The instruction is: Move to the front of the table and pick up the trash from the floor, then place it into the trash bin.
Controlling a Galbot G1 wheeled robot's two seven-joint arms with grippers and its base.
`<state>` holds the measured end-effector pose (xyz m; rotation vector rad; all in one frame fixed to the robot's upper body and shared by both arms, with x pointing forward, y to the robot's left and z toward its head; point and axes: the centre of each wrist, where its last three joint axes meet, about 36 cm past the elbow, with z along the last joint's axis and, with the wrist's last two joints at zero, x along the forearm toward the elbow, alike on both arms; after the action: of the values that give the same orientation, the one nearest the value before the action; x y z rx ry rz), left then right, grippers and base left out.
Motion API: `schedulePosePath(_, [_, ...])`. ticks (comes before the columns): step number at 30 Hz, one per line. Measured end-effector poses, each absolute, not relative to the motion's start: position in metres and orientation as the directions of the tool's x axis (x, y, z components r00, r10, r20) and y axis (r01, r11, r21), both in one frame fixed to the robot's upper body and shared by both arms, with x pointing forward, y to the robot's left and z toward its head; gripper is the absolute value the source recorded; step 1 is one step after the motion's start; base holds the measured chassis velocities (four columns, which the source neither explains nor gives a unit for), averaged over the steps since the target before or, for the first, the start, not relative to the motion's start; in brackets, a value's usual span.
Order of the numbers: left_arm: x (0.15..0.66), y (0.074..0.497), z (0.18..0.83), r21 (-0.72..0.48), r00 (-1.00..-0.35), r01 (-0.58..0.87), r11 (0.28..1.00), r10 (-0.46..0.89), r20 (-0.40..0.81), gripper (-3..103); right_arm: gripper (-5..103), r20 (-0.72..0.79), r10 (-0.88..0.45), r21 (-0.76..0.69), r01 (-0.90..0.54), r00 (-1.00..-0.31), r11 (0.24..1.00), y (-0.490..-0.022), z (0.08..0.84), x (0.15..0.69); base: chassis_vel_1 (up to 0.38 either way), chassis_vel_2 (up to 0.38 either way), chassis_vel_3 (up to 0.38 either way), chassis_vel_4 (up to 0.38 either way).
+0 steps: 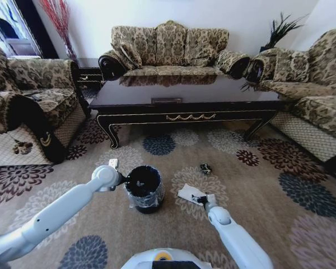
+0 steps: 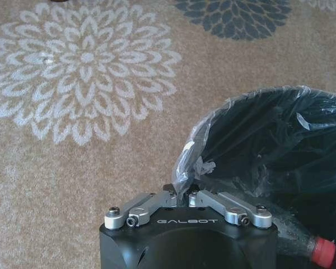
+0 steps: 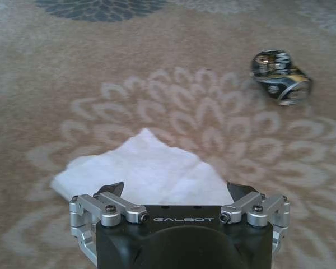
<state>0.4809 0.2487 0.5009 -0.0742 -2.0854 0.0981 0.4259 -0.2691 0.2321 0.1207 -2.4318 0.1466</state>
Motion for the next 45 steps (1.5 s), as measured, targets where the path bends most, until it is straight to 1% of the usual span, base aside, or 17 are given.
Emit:
schedulePosePath(6, [0.481, 0.251, 0.503, -0.108, -0.500, 0.004, 0.994, 0.095, 0.861, 4, 101, 0.658, -0.052, -0.096, -0.152, -0.751, 0.984, -0.258, 0.214, 0.424, 0.000, 0.000, 0.000, 0.000])
schedulePosePath(7, [0.481, 0.251, 0.502, -0.108, -0.500, 0.004, 0.994, 0.095, 0.861, 4, 96, 0.652, -0.049, -0.103, -0.153, -0.756, 0.983, -0.260, 0.212, 0.425, 0.000, 0.000, 0.000, 0.000])
schedulePosePath(8, [0.481, 0.252, 0.502, -0.108, -0.499, 0.003, 0.994, 0.095, 0.861, 4, 96, 0.646, -0.047, -0.113, -0.156, -0.762, 0.981, -0.264, 0.209, 0.426, 0.000, 0.000, 0.000, 0.000])
schedulePosePath(10, [0.481, 0.252, 0.502, -0.108, -0.499, 0.001, 0.994, 0.095, 0.862, 4, 86, 0.639, -0.044, -0.129, -0.163, -0.768, 0.978, -0.274, 0.208, 0.428, 0.000, 0.000, 0.000, 0.000])
schedulePosePath(11, [0.481, 0.252, 0.502, -0.108, -0.499, 0.001, 0.994, 0.095, 0.862, 4, 86, 0.639, -0.044, -0.129, -0.163, -0.768, 0.978, -0.274, 0.208, 0.428, 0.000, 0.000, 0.000, 0.000])
schedulePosePath(14, [0.480, 0.253, 0.501, -0.108, -0.499, -0.001, 0.994, 0.093, 0.862, 4, 70, 0.636, -0.036, -0.146, -0.166, -0.771, 0.975, -0.285, 0.210, 0.430, 0.000, 0.000, 0.000, 0.000])
schedulePosePath(17, [0.479, 0.253, 0.501, -0.109, -0.499, 0.000, 0.994, 0.095, 0.861, 4, 64, 0.636, -0.034, -0.148, -0.166, -0.771, 0.975, -0.287, 0.210, 0.430, 0.000, 0.000, 0.000, 0.000])
schedulePosePath(20, [0.479, 0.253, 0.502, -0.110, -0.503, 0.001, 0.994, 0.096, 0.859, 4, 48, 0.638, -0.033, -0.150, -0.167, -0.769, 0.974, -0.287, 0.209, 0.428, 0.000, 0.000, 0.000, 0.000])
schedulePosePath(22, [0.479, 0.253, 0.503, -0.110, -0.503, 0.002, 0.994, 0.096, 0.859, 4, 48, 0.639, -0.033, -0.151, -0.167, -0.769, 0.974, -0.287, 0.209, 0.428, 0.000, 0.000, 0.000, 0.000])
schedulePosePath(23, [0.479, 0.252, 0.503, -0.110, -0.504, 0.003, 0.994, 0.096, 0.858, 4, 42, 0.640, -0.033, -0.152, -0.168, -0.768, 0.974, -0.287, 0.208, 0.428, 0.000, 0.000, 0.000, 0.000])
schedulePosePath(24, [0.478, 0.252, 0.503, -0.110, -0.505, 0.004, 0.994, 0.097, 0.858, 4, 32, 0.639, -0.032, -0.152, -0.167, -0.769, 0.974, -0.286, 0.209, 0.427, 0.000, 0.000, 0.000, 0.000])
schedulePosePath(26, [0.478, 0.252, 0.504, -0.109, -0.505, 0.005, 0.994, 0.097, 0.858, 4, 32, 0.637, -0.033, -0.152, -0.167, -0.770, 0.974, -0.286, 0.210, 0.427, 0.000, 0.000, 0.000, 0.000])
schedulePosePath(29, [0.477, 0.249, 0.503, -0.109, -0.502, 0.013, 0.994, 0.101, 0.859, 4, 15, 0.612, -0.031, -0.152, -0.156, -0.790, 0.976, -0.295, 0.227, 0.430, 0.000, 0.000, 0.000, 0.000])
schedulePosePath(31, [0.477, 0.248, 0.502, -0.110, -0.501, 0.016, 0.994, 0.103, 0.859, 4, 15, 0.606, -0.030, -0.152, -0.153, -0.795, 0.976, -0.298, 0.232, 0.431, 0.000, 0.000, 0.000, 0.000])
schedulePosePath(32, [0.478, 0.244, 0.501, -0.113, -0.497, 0.024, 0.993, 0.110, 0.861, 4, 5, 0.585, -0.025, -0.155, -0.143, -0.810, 0.977, -0.306, 0.246, 0.431, 0.000, 0.000, 0.000, 0.000])
schedulePosePath(37, [0.486, 0.226, 0.493, -0.118, -0.480, 0.051, 0.992, 0.128, 0.868, 4, 1, 0.532, -0.009, -0.161, -0.111, -0.847, 0.981, -0.330, 0.285, 0.429, 0.000, 0.000, 0.000, 0.000])
schedulePosePath(45, [0.517, 0.158, 0.493, -0.138, -0.470, 0.159, 0.978, 0.198, 0.860, 4, 0, 0.369, -0.033, -0.134, -0.088, -0.929, 0.987, -0.345, 0.386, 0.416, 0.000, 0.000, 0.000, 0.000])
